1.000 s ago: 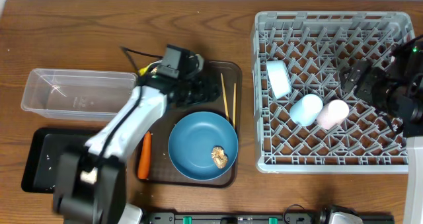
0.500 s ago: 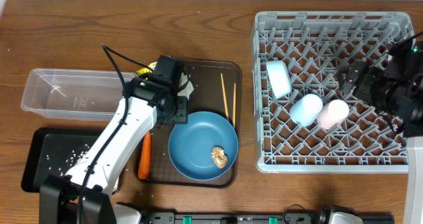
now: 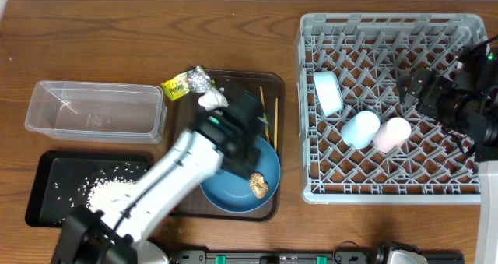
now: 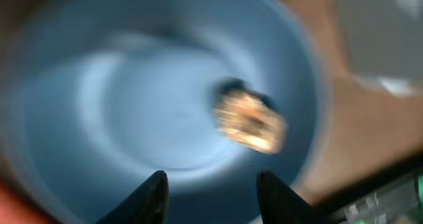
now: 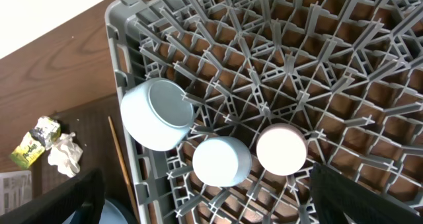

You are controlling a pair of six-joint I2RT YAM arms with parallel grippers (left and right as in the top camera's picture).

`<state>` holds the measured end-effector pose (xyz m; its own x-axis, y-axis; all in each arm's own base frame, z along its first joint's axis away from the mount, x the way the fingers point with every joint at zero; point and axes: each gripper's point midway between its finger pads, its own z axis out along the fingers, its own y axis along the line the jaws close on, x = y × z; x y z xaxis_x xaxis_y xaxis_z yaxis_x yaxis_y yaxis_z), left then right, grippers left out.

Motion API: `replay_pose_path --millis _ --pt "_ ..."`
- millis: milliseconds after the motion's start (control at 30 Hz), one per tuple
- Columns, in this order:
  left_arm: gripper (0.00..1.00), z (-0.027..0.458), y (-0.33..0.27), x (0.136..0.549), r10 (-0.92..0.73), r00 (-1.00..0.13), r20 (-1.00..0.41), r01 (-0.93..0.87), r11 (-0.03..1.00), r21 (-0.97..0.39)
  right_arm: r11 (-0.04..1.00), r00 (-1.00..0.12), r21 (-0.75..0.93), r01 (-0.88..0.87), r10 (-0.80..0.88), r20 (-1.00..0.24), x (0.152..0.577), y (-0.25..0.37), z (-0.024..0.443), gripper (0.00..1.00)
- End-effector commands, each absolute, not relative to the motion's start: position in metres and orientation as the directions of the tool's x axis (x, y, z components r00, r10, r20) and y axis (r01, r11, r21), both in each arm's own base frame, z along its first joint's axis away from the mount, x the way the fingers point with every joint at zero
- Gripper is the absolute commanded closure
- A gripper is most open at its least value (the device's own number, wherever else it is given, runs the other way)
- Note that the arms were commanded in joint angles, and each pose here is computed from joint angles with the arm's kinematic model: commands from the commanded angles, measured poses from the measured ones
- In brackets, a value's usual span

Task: Sort waste into correct bins and load items into the dishwasher rack
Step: 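Grasp the blue plate rim with the left gripper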

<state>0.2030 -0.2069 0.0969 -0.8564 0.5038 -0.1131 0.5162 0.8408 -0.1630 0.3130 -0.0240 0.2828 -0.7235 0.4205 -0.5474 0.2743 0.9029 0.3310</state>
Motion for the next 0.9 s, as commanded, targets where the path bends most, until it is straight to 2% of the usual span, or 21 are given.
replay_pose_path --millis 0,133,600,667,733,867 --pt "0.55 0.088 -0.217 0.179 0.627 -0.773 -0.097 0.634 0.767 -0.096 0.907 -0.721 0.328 0.262 0.410 -0.558 0.313 -0.024 0.287 0.09" --pt "0.46 0.081 -0.234 0.159 0.689 -0.717 -0.108 0.697 0.710 -0.104 0.907 -0.721 0.329 0.263 0.411 -0.557 0.313 -0.024 0.287 0.08" --pt "0.46 0.029 -0.224 0.139 0.712 -0.700 -0.047 0.713 0.694 -0.099 0.906 -0.732 0.326 0.269 0.413 -0.543 0.310 -0.024 0.284 0.08" --pt "0.47 0.024 -0.222 0.137 0.713 -0.700 -0.032 0.712 0.695 -0.096 0.906 -0.732 0.327 0.269 0.413 -0.542 0.310 -0.024 0.284 0.08" --pt "0.57 0.018 -0.220 0.137 0.713 -0.701 -0.017 0.712 0.697 -0.089 0.906 -0.732 0.327 0.269 0.413 -0.542 0.310 -0.024 0.284 0.08" --pt "0.64 0.007 -0.218 0.140 0.713 -0.701 0.008 0.711 0.700 -0.063 0.906 -0.733 0.326 0.270 0.413 -0.540 0.309 -0.024 0.283 0.08"
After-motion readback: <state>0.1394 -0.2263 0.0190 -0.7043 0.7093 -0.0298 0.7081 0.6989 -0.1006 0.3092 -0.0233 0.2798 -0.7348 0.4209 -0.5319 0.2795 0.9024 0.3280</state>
